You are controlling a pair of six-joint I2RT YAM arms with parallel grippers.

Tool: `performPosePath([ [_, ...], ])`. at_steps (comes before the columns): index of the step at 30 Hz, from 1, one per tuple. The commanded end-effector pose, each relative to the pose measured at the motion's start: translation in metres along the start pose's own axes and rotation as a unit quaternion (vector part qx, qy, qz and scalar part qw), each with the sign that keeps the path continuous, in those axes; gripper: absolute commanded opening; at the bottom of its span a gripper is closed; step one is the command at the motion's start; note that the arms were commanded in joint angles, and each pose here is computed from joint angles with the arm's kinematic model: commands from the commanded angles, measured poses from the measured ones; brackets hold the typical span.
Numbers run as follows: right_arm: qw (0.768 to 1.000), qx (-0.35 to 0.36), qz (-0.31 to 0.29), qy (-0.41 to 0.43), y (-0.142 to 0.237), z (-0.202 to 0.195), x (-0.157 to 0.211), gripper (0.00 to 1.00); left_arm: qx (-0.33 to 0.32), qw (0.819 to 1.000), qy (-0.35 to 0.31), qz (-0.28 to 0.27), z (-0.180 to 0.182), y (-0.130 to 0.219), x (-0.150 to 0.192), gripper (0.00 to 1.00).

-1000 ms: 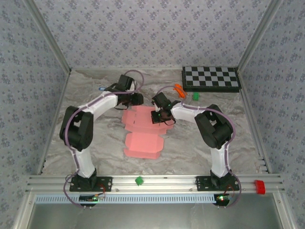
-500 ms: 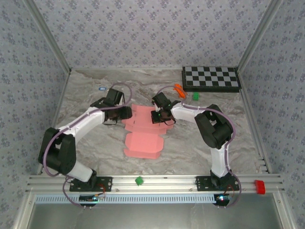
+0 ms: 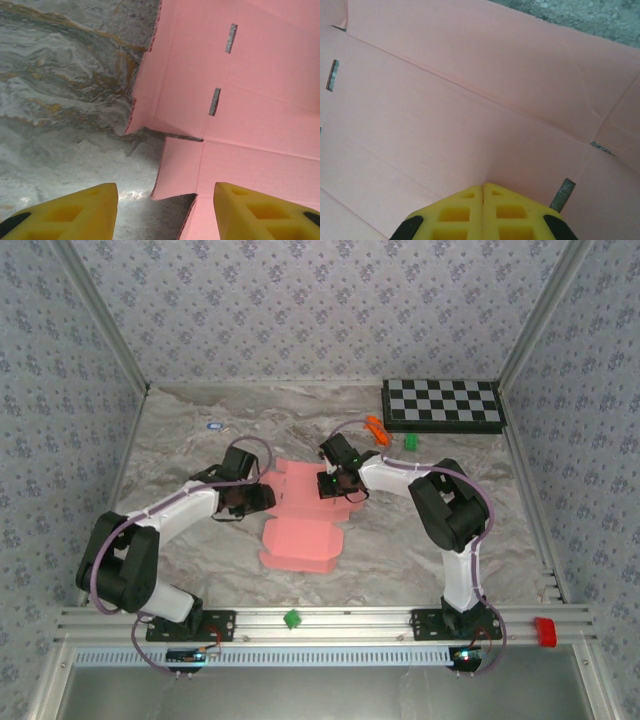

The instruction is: Fold the paper box

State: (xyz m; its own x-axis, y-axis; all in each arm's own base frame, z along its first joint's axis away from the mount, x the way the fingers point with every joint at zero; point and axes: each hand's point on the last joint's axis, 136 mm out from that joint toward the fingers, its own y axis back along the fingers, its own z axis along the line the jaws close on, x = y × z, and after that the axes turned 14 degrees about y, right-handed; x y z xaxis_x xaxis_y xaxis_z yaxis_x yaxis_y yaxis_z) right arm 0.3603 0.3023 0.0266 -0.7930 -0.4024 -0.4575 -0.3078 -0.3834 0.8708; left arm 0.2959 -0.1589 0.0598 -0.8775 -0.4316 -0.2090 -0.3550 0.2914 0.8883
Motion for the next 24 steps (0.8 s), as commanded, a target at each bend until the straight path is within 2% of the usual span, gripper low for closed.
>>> performPosePath([
  [1, 0.999, 0.003, 0.047, -0.014, -0.017, -0.006, 0.030, 0.00, 0.020, 1.000, 0.009, 0.011, -0.009, -0.008, 0.002, 0.52],
  [8, 0.999, 0.004, 0.048, -0.016, -0.017, -0.008, 0.030, 0.00, 0.023, 0.999, 0.015, 0.021, -0.010, -0.018, 0.005, 0.50],
  [24, 0.999, 0.004, 0.048, -0.018, -0.018, -0.008, 0.030, 0.00, 0.079, 0.996, -0.023, 0.026, -0.038, -0.011, 0.006, 0.38],
])
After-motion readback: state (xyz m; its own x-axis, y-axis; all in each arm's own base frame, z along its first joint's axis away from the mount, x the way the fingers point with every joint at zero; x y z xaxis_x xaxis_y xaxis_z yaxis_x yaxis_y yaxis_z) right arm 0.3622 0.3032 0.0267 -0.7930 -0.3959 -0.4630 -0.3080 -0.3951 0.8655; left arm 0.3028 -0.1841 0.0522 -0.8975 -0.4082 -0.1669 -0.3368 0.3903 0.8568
